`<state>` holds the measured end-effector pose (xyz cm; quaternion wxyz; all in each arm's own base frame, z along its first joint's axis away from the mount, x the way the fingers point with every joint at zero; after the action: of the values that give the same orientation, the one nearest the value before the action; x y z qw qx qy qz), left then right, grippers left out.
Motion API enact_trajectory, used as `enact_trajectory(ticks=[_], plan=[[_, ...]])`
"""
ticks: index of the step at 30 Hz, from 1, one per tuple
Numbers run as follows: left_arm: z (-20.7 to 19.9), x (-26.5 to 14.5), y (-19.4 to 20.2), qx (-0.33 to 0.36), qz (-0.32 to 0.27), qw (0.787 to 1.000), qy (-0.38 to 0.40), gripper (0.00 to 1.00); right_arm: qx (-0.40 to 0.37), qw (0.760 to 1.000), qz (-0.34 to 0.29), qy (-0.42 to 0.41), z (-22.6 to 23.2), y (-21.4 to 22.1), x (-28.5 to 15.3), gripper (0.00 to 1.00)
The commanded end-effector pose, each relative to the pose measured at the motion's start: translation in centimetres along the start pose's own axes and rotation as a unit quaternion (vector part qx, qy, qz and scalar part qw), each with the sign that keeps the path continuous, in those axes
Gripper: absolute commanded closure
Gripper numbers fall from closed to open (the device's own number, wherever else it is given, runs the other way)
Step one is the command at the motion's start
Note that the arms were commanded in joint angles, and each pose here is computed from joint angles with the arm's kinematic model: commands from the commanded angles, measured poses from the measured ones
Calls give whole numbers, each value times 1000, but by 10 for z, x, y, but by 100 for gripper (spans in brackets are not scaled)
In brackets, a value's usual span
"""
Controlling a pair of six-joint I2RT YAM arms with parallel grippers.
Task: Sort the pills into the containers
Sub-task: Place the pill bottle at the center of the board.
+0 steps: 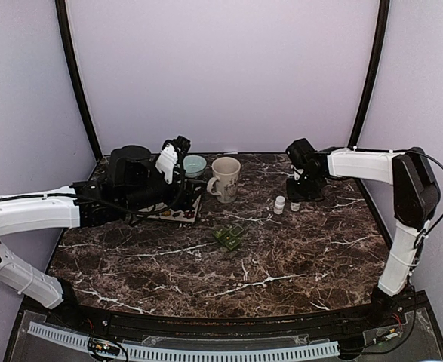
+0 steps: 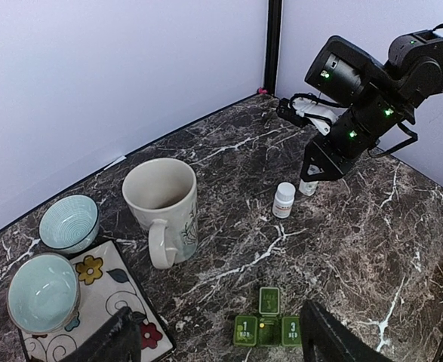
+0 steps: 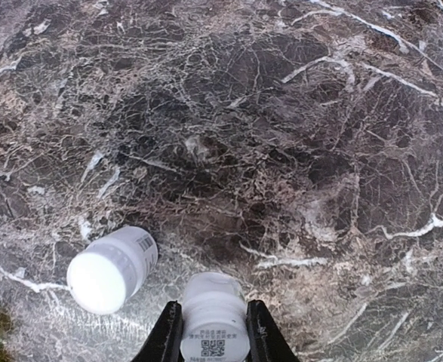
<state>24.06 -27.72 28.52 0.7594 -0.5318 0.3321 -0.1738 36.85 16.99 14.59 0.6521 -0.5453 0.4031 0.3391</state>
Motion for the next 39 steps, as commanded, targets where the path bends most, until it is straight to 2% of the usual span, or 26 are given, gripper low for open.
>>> enact_trajectory(ticks=[1,11,26,39], plan=[[-4,1,1,-1,-1,1000,8,25,4,1000,-12,1,-2,-5,15,100],[-4,4,4,2,3,1000,8,25,10,1000,-8,4,-4,-3,31,97],[-4,8,5,6,2,1000,8,25,9,1000,-1,4,-5,-1,35,73],[-1,9,4,6,1,1000,7,24,10,1000,-3,2,-4,-4,30,62]])
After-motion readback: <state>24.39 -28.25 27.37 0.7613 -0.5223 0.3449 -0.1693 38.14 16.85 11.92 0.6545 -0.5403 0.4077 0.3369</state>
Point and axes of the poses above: each gripper's point midway between its finger pads, its own x axis out along the fingers, its own z axis along the line the jaws close on, y = z × x, the point moved 7 cm from there along -x, back along the fingers, and after that the axes turned 13 degrees about x, right-handed, at the moved point
